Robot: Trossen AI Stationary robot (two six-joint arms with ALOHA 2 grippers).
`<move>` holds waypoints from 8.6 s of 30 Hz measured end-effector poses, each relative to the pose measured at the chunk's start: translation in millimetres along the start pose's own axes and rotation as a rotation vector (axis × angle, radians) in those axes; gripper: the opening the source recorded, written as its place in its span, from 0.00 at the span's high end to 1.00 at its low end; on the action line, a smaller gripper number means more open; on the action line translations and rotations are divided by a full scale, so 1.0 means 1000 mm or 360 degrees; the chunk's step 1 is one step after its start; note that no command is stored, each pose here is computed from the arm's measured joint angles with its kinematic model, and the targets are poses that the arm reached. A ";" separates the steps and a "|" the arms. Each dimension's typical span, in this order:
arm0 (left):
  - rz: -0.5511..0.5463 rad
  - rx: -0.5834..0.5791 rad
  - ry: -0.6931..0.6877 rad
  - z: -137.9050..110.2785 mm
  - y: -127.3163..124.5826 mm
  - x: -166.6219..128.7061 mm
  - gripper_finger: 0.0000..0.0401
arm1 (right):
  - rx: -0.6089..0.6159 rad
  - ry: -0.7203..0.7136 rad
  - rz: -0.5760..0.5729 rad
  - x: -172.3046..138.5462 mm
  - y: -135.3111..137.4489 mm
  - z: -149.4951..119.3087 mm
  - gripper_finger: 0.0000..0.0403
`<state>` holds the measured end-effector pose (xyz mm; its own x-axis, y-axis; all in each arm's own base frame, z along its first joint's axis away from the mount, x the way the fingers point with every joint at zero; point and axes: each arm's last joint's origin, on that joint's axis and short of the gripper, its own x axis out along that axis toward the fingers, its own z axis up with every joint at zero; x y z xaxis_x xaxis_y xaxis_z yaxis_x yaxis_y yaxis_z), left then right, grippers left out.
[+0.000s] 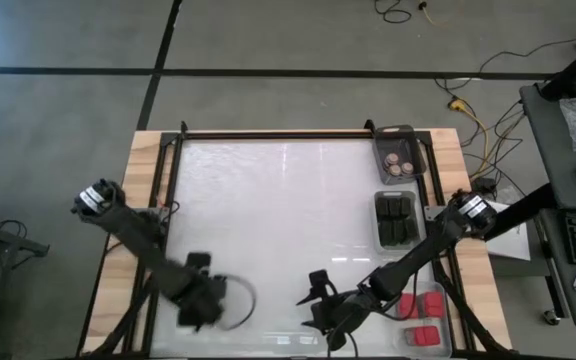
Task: Sort spices by type
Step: Put the brown seasoning bottle into the black bin
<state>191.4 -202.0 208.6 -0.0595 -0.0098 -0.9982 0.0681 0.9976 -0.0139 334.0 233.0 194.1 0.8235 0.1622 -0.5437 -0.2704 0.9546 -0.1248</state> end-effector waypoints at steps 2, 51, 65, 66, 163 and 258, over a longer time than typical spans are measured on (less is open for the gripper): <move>0.0082 -0.0073 -0.0030 0.016 0.023 -0.003 0.59 | 0.0002 0.0007 -0.0001 -0.005 -0.002 0.003 0.46; 0.0039 -0.0226 -0.0091 0.224 0.203 -0.003 0.54 | 0.0358 0.0619 -0.0244 -0.045 -0.024 -0.022 0.46; 0.0043 -0.0176 -0.0134 0.216 0.202 -0.023 0.42 | 0.0402 0.0610 -0.0267 -0.043 -0.029 -0.021 0.46; 0.0049 -0.0181 -0.0136 0.211 0.201 -0.030 0.41 | 0.0392 0.0613 -0.0275 -0.042 -0.033 -0.020 0.46; 0.0592 -0.0255 -0.2008 -0.073 0.191 0.018 0.41 | -0.0086 0.1318 -0.0151 -0.058 -0.259 0.009 0.58; 0.0800 -0.0422 -0.1975 -0.093 0.196 0.016 0.41 | 0.1130 0.1901 -0.0806 -0.233 -0.384 -0.192 0.57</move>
<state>111.2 0.2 195.3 0.8499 0.4402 -0.2896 -0.3829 0.8936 0.2344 150.2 -219.1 208.8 -0.2306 -0.1784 -0.9566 0.4990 0.8222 -0.2736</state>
